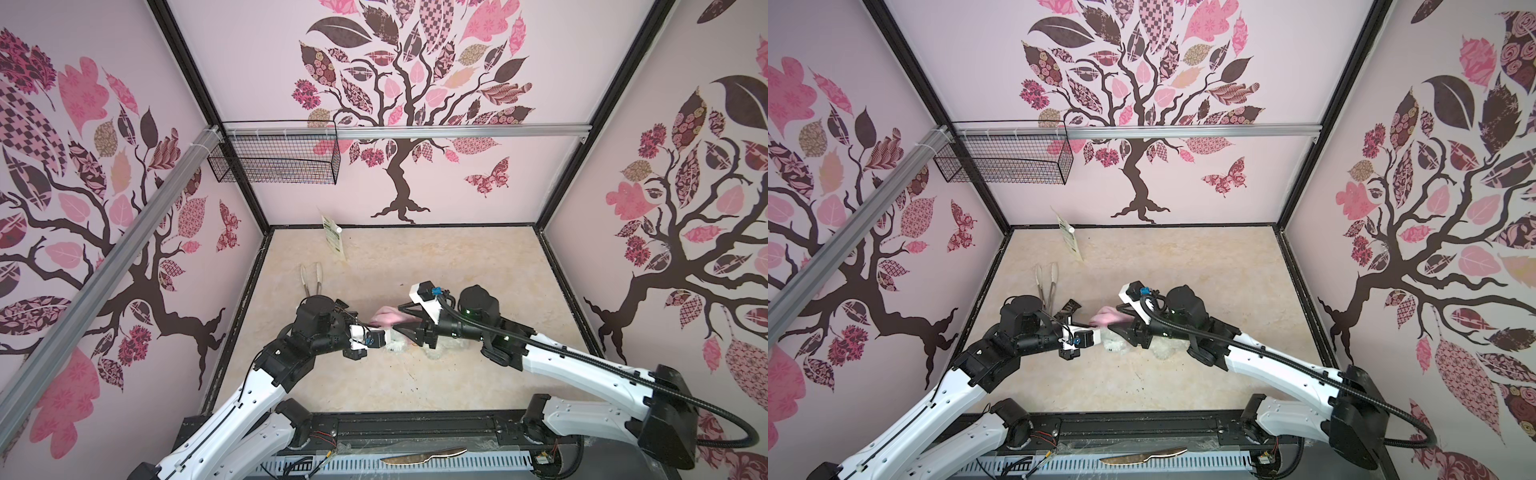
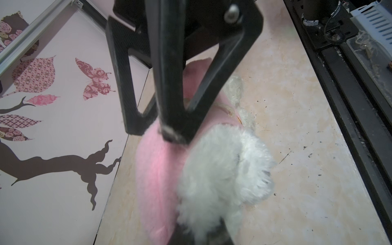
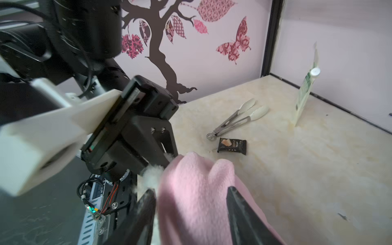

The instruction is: Dress the teddy bear

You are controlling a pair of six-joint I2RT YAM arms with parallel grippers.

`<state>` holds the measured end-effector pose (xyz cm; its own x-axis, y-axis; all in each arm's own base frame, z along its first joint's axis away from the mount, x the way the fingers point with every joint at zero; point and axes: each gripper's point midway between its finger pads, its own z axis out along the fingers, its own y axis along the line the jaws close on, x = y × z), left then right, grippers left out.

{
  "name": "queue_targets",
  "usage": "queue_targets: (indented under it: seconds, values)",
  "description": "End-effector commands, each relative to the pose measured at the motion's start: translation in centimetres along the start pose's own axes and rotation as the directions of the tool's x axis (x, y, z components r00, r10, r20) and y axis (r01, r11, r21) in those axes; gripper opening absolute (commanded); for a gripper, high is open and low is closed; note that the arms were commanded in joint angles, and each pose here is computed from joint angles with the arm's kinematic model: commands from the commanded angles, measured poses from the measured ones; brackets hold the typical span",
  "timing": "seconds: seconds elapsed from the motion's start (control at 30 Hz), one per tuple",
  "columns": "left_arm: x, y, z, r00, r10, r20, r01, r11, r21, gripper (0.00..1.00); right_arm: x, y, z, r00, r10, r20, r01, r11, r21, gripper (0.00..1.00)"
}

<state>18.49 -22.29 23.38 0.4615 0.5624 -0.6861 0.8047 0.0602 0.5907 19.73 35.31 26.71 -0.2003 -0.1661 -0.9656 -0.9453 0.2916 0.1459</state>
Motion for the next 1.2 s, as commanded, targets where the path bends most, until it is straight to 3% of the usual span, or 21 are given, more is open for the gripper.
queue_targets:
  seconds: [0.0,0.1,0.2,0.37,0.57,0.73,0.8,0.87,1.0,1.1,1.17]
  values:
    - [-2.4,1.7,-0.9,0.996,0.063,0.057,-0.061,0.997,-0.051,0.0,0.2,-0.6,0.9,0.998,0.048,-0.035,-0.047,0.999,0.015,0.32]
    - [-2.3,1.4,-0.9,0.995,0.076,0.061,-0.074,0.996,-0.045,0.0,0.8,-2.5,0.7,0.991,0.13,-0.033,-0.126,0.987,0.097,0.15]
    - [-2.3,1.1,-0.8,0.993,0.093,0.076,-0.09,0.995,-0.045,0.0,2.5,-5.5,0.4,0.95,0.308,-0.051,-0.297,0.942,0.159,0.04]
    - [-2.7,0.3,-0.9,0.987,0.103,0.119,-0.099,0.994,-0.039,0.0,4.3,-10.3,-1.6,0.842,0.539,0.029,-0.535,0.826,0.18,0.05]
    - [-2.4,0.1,-0.9,0.99,0.09,0.109,-0.086,0.995,-0.042,0.0,4.9,-14.0,-3.9,0.765,0.634,0.111,-0.643,0.744,0.179,0.16]
    - [-2.0,-0.1,-0.9,0.992,0.072,0.104,-0.067,0.997,-0.049,0.0,4.0,-14.1,-4.4,0.786,0.607,0.117,-0.618,0.763,0.188,0.23]
    - [-1.8,0.0,-0.9,0.993,0.064,0.095,-0.059,0.997,-0.057,0.0,2.7,-13.3,-4.9,0.817,0.562,0.128,-0.577,0.802,0.157,0.26]
    - [-1.6,-0.2,-0.9,0.994,0.061,0.088,-0.056,0.997,-0.052,0.0,1.0,-11.7,-5.4,0.861,0.486,0.148,-0.503,0.857,0.111,0.33]
    - [-1.5,-0.3,-0.7,0.995,0.055,0.086,-0.051,0.998,-0.044,0.0,-1.2,-7.0,-5.5,0.963,0.24,0.124,-0.253,0.963,0.097,0.48]
    - [-1.5,-0.2,-0.6,0.995,0.05,0.087,-0.047,0.998,-0.038,0.0,-1.7,-3.7,-4.6,0.988,0.127,0.084,-0.131,0.99,0.048,0.56]
    - [-1.5,-0.2,-0.5,0.995,0.042,0.087,-0.039,0.999,-0.033,0.0,-1.6,-2.7,-4.0,0.992,0.115,0.059,-0.116,0.993,0.016,0.56]
